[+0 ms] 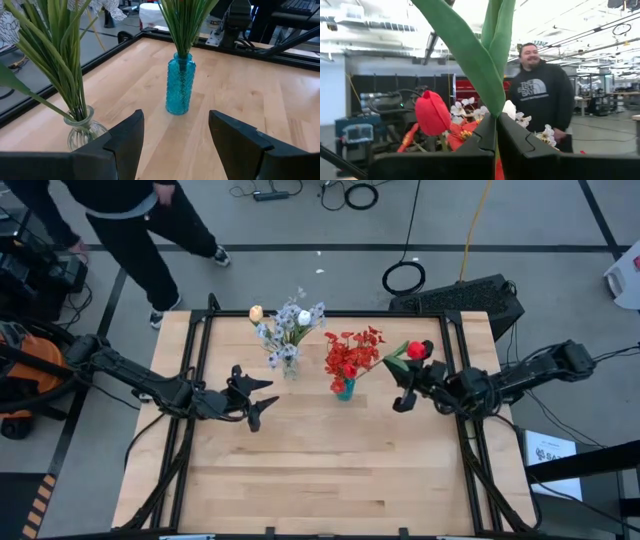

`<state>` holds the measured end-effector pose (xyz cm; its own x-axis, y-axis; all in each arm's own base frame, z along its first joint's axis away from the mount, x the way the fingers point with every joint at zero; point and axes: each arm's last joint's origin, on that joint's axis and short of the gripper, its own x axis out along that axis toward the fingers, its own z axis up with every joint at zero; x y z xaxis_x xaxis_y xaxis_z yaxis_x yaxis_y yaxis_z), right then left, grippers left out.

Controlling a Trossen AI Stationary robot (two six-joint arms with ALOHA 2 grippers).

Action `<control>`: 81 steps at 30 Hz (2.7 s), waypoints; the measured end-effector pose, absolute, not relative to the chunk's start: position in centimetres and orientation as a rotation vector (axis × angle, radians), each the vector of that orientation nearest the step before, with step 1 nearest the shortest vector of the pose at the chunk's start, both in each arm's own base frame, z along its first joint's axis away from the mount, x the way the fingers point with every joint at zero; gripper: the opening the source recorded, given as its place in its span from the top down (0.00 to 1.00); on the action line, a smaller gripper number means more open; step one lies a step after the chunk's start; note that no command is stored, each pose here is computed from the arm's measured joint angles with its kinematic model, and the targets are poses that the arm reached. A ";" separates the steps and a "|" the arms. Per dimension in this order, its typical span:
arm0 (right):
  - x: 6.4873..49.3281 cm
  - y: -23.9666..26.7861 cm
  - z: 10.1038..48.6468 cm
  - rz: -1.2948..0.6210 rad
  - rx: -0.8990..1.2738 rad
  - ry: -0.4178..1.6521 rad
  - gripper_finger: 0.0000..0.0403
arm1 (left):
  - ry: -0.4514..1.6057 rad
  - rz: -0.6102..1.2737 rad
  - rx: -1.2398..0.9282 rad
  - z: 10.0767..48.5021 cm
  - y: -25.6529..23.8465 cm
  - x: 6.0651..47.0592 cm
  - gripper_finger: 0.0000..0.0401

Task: Sort flowers into vase by color
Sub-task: Put the red tulip into the transparent vase

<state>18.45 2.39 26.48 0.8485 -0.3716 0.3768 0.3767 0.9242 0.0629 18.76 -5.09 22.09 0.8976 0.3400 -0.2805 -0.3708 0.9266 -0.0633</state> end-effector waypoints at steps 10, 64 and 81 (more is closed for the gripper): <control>19.9 1.7 25.8 -0.436 -0.036 -0.344 1.00 | 0.270 0.367 -0.117 22.1 -5.1 18.8 0.43; 26.9 1.4 24.1 -0.416 0.003 0.122 1.00 | 0.270 0.368 -0.117 22.1 -5.1 18.8 0.43; 27.9 1.5 22.1 -0.421 0.023 0.189 1.00 | 0.270 0.368 -0.117 22.1 -5.1 18.8 0.43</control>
